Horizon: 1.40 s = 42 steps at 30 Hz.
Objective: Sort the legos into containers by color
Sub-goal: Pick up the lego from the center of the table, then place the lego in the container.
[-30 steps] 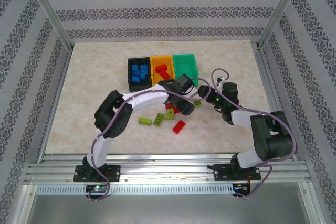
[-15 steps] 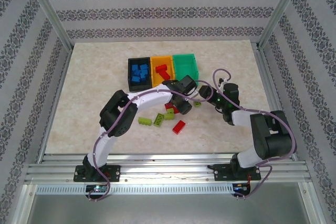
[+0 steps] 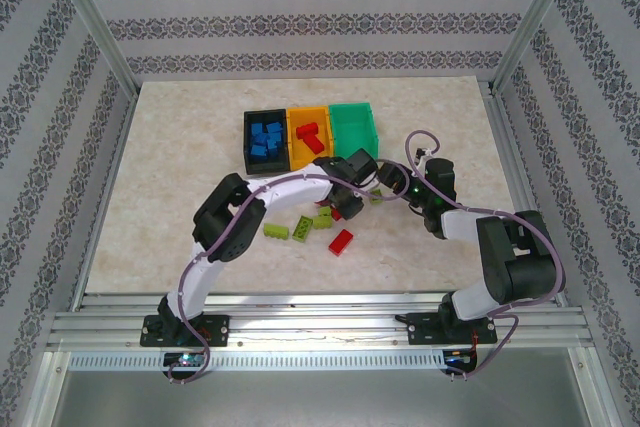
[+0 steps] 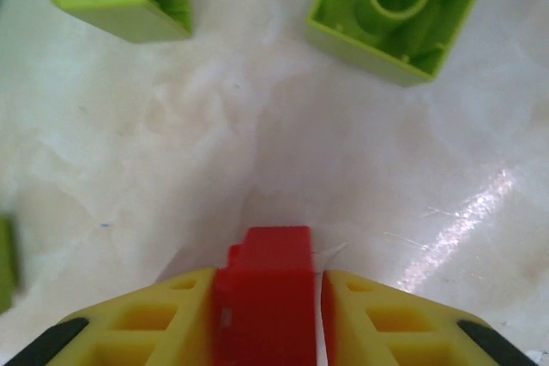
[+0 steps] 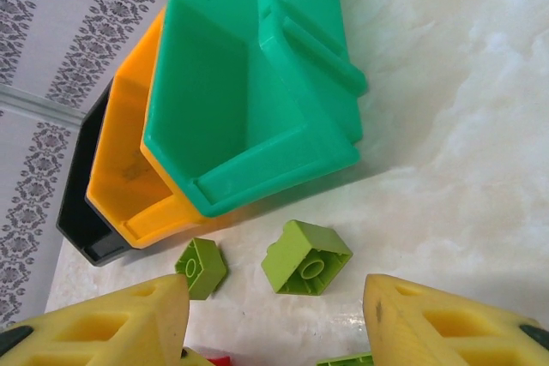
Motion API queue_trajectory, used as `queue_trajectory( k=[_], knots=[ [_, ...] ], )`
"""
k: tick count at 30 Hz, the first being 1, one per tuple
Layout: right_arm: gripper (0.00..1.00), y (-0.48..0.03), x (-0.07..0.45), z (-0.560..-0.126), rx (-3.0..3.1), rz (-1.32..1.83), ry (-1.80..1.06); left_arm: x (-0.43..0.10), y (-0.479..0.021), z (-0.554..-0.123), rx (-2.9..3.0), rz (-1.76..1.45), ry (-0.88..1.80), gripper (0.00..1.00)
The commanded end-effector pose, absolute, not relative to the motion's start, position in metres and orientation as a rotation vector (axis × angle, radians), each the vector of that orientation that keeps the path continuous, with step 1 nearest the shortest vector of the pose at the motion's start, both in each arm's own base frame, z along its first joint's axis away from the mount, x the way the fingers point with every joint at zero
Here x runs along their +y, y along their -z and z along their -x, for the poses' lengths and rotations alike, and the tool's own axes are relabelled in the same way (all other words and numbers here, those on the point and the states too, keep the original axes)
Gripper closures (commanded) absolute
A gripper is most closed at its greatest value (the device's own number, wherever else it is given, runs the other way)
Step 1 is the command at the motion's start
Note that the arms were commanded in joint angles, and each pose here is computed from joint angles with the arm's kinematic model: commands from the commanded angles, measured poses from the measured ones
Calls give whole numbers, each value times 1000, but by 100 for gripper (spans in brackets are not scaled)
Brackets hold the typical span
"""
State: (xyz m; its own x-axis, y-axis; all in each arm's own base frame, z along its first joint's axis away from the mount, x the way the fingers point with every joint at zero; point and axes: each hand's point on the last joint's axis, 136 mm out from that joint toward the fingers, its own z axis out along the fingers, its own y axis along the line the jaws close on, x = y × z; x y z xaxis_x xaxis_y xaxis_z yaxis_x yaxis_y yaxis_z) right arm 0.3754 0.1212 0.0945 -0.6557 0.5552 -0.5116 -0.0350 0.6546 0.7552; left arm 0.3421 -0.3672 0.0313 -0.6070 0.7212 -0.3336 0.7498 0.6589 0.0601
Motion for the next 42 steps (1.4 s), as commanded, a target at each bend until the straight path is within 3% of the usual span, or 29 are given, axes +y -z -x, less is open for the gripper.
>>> queue_trajectory(
  k=[1, 16, 27, 42],
  knots=[
    [43, -102, 126, -377, 2077, -371, -1013, -364, -25, -331, 2575, -1226, 69, 66],
    [43, -99, 126, -378, 2083, -381, -1029, -366, -110, -378, 2415, -1003, 81, 95],
    [43, -99, 129, -378, 2084, -381, -1048, -339, -170, -460, 2377, -677, 138, 96],
    [43, -100, 128, -378, 2083, -384, -1047, -275, -159, -545, 2463, -311, 122, 96]
  ],
)
